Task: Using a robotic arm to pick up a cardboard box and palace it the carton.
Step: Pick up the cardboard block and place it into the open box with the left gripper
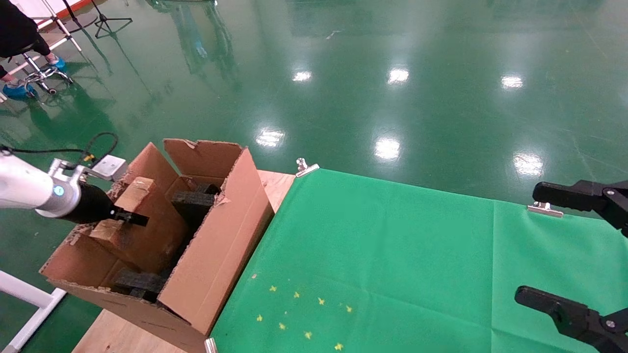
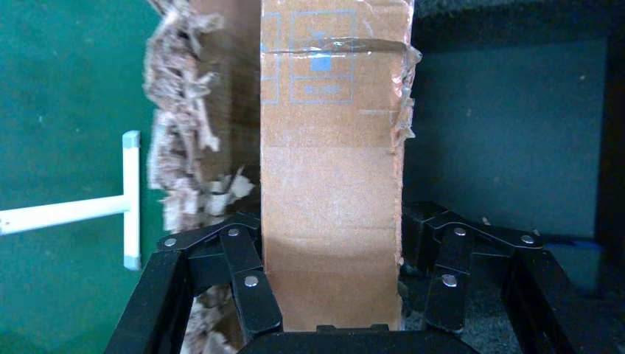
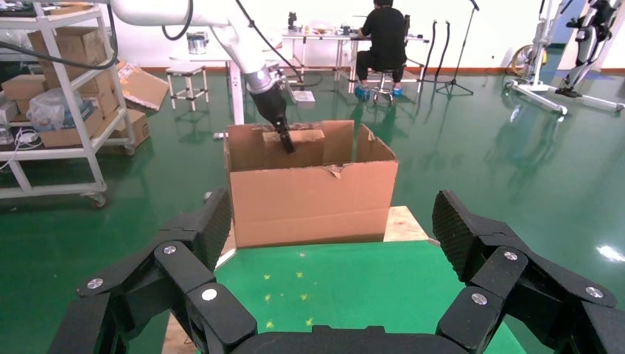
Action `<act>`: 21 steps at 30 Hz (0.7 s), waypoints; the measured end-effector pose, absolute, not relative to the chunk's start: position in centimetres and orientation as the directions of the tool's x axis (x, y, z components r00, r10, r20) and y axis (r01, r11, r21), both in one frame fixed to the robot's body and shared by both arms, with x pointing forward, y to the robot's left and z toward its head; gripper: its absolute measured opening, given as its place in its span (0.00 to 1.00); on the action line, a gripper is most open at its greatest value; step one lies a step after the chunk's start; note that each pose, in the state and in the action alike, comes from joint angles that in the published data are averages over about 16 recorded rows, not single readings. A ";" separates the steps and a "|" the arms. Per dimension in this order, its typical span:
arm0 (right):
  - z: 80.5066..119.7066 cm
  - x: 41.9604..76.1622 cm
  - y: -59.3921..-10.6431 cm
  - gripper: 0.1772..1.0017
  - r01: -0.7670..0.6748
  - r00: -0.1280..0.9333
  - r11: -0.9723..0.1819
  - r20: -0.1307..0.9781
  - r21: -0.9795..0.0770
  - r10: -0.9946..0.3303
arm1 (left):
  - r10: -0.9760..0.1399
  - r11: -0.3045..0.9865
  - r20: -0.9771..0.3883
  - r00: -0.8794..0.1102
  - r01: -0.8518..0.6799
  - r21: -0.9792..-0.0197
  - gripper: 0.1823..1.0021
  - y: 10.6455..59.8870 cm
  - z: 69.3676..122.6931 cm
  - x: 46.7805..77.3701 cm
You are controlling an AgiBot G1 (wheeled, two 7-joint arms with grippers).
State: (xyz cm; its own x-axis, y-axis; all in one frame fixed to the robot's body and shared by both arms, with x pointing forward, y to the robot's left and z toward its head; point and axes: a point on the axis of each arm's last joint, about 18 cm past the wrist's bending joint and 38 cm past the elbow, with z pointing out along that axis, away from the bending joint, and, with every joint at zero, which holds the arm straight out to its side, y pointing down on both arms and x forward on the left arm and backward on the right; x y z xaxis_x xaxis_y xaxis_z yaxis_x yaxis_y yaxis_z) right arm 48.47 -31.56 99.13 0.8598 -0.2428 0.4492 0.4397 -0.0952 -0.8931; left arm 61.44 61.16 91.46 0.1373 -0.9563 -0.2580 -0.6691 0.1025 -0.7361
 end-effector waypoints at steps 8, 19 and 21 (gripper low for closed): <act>99.1 48.5 -31.6 1.00 0.440 0.860 -0.095 0.449 -0.893 -0.243 | -0.952 0.109 -0.273 0.139 -0.680 -0.725 0.07 60.5 89.6 62.4; 99.1 48.5 -31.6 1.00 0.440 0.860 -0.095 0.449 -0.893 -0.243 | -0.952 0.102 -0.272 0.139 -0.693 -0.714 0.07 59.5 87.2 63.5; 99.1 48.5 -31.6 1.00 0.440 0.860 -0.095 0.449 -0.893 -0.243 | -0.952 0.101 -0.271 0.140 -0.695 -0.712 0.07 59.2 86.7 63.7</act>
